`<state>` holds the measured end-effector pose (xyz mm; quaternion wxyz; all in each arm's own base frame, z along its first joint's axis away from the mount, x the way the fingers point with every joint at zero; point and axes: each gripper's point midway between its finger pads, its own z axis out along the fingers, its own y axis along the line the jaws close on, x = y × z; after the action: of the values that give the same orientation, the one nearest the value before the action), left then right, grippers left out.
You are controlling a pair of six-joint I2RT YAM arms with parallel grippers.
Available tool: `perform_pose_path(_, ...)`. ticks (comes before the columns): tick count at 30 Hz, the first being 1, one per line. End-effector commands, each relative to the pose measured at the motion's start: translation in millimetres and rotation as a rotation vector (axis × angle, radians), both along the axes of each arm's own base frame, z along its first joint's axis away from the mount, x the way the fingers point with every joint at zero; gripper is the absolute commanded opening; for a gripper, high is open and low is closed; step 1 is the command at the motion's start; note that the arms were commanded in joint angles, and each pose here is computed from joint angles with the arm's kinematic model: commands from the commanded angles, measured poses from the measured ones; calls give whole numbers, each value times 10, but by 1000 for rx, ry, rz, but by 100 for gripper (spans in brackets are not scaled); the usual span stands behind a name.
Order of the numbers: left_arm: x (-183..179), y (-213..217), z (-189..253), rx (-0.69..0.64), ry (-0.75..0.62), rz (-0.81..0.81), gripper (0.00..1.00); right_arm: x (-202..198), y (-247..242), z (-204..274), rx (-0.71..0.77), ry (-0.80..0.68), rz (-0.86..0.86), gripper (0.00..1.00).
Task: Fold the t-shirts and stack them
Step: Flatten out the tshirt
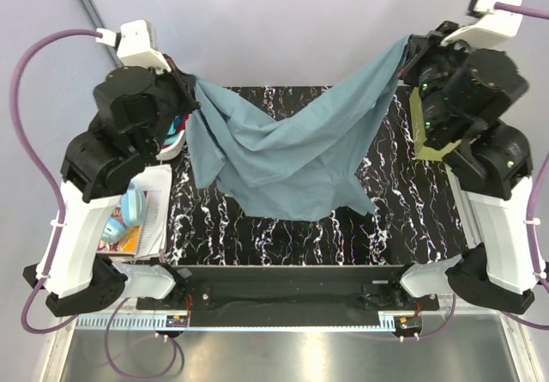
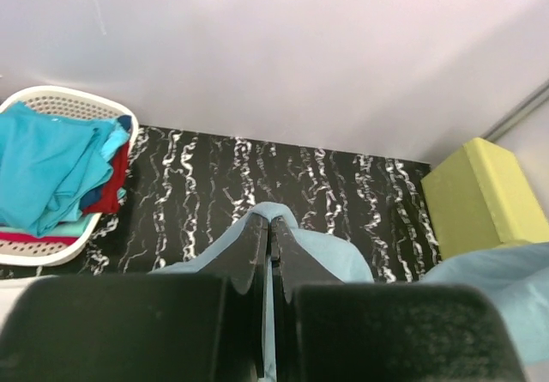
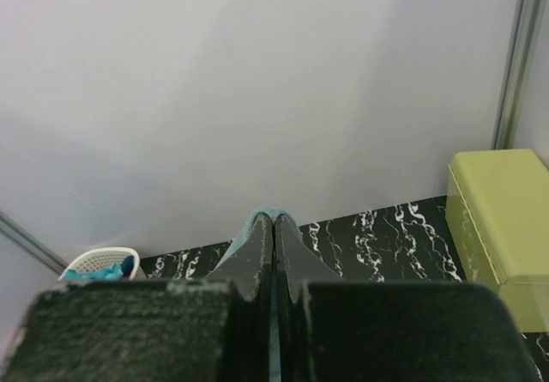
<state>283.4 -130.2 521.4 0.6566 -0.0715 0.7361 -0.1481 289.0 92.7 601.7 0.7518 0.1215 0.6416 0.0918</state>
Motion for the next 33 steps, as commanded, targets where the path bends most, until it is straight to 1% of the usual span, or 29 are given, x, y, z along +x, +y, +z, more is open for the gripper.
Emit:
perform_pose_path(1,248,-60,-297,69,31,61,1,178,30,-187,-61,26,-75,0)
perform_pose_path(2,304,-96,-366,74,37,62,1,222,41,-238,-71,32,-88,0)
perform_pose_path(3,396,-116,-590,105,80,73,1,277,76,-317,-86,45,-94,0)
perform_pose_path(4,445,-130,-691,102,98,75,1,368,121,-510,-121,82,-109,0)
perform_pose_path(5,512,-159,-772,95,108,72,1,419,139,-572,-123,89,-114,0)
perform_pose_path(6,591,-149,-975,112,145,77,1,479,120,-657,-126,105,-127,0)
perform_pose_path(7,651,-156,-1067,114,158,81,1,577,179,-824,-134,135,-116,0)
perform_pose_path(8,722,-168,-1118,110,160,86,0,628,192,-896,-137,149,-115,0)
perform_pose_path(10,856,-154,-1297,151,185,111,0,756,214,-1072,-174,183,-133,0)
perform_pose_path(13,1067,-171,-1343,186,180,128,0,943,273,-1165,-199,182,-144,0)
perform_pose_path(14,1187,-219,-1476,213,209,128,0,991,284,-1192,-200,186,-143,0)
perform_pose_path(16,1359,-243,-1508,221,221,121,0,1146,351,-1307,-201,208,-136,0)
perform_pose_path(17,1478,-290,-1670,240,256,119,1,1196,381,-1354,-204,217,-135,0)
perform_pose_path(18,1548,-305,-1662,232,256,110,1,1256,414,-1414,-210,229,-133,0)
perform_pose_path(19,1611,-316,-1711,233,266,108,2,1369,443,-1523,-212,250,-133,0)
perform_pose_path(20,1720,-340,-1869,248,296,109,2,1440,453,-1597,-213,263,-136,0)
perform_pose_path(22,1848,-385,-1942,256,308,99,4,1626,529,-1827,-217,306,-130,0)
perform_pose_path(24,2047,-431,-2139,277,342,87,5,1774,517,-1925,-199,324,-131,0)
perform_pose_path(25,2107,-443,-2193,277,350,84,5,1902,551,-2102,-215,358,-134,0)
perform_pose_path(26,2202,-417,-2161,266,343,90,6,1985,528,-2163,-218,370,-143,0)
perform_pose_path(27,2311,-475,-2383,267,383,75,6,2058,531,-2130,-202,361,-148,0)
perform_pose_path(28,2374,-475,-2426,256,391,74,6,2185,563,-2334,-214,402,-145,0)
perform_pose_path(29,2479,-444,-2378,236,378,77,8,2272,505,-2390,-201,416,-151,0)
perform_pose_path(30,2586,-476,-2555,232,407,62,9,2389,556,-2472,-179,427,-133,0)
perform_pose_path(31,2655,-469,-2605,227,414,61,9,2441,544,-2531,-176,440,-133,0)
perform_pose_path(32,2749,-424,-2500,209,388,66,10,2496,529,-2575,-169,447,-135,0)
perform_pose_path(33,2795,-433,-2520,189,391,55,10,2582,514,-2633,-150,454,-131,0)
